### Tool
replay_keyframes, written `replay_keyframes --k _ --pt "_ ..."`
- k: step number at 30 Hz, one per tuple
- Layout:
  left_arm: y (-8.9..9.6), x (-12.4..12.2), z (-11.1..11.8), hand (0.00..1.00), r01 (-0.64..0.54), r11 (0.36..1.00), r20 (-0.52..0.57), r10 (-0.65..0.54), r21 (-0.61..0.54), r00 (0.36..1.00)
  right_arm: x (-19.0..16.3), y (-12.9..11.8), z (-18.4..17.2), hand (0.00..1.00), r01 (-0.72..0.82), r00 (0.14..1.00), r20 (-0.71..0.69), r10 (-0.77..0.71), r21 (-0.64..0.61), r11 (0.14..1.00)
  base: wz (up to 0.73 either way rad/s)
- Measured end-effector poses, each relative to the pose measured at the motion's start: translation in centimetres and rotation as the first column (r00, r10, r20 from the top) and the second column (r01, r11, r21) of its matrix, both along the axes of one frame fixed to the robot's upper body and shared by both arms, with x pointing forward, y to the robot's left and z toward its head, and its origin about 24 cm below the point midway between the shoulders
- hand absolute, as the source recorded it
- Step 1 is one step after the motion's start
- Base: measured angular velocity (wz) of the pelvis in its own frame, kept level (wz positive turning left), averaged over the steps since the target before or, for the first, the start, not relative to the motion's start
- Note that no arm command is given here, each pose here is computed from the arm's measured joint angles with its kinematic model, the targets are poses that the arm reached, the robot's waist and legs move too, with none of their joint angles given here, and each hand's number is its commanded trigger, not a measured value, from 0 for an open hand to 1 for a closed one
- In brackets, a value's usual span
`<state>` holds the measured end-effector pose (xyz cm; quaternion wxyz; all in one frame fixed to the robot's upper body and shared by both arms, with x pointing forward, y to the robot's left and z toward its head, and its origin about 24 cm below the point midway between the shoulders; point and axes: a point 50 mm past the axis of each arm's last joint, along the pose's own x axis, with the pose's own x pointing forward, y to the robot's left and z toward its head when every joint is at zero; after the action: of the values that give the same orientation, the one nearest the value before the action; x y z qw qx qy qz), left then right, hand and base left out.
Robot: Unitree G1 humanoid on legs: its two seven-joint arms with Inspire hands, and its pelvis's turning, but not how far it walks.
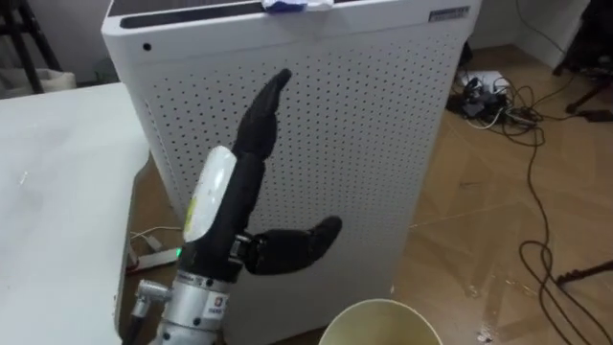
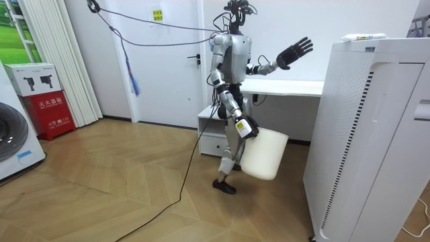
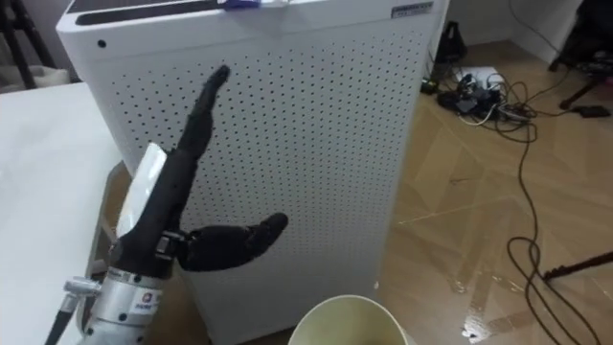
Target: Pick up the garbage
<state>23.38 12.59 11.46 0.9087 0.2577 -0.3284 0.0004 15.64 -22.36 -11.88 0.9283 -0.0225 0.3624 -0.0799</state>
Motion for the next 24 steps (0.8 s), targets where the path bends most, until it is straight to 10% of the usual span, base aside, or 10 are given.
replay_keyframes --k 9,24 --pt "1.8 -1.3 3.9 0.00 -0.178 0.984 0.330 0.160 0.025 0.930 -0.3 0.6 -0.3 1.00 -0.016 1.000 -0.013 0.017 0.041 0.999 -0.43" --pt "3.0 -1.5 3.6 0.00 -0.318 0.947 0.466 0.263 0.042 0.845 -2.8 0.0 -1.8 1.00 -0.078 0.987 -0.133 0.086 0.062 0.995 -0.20"
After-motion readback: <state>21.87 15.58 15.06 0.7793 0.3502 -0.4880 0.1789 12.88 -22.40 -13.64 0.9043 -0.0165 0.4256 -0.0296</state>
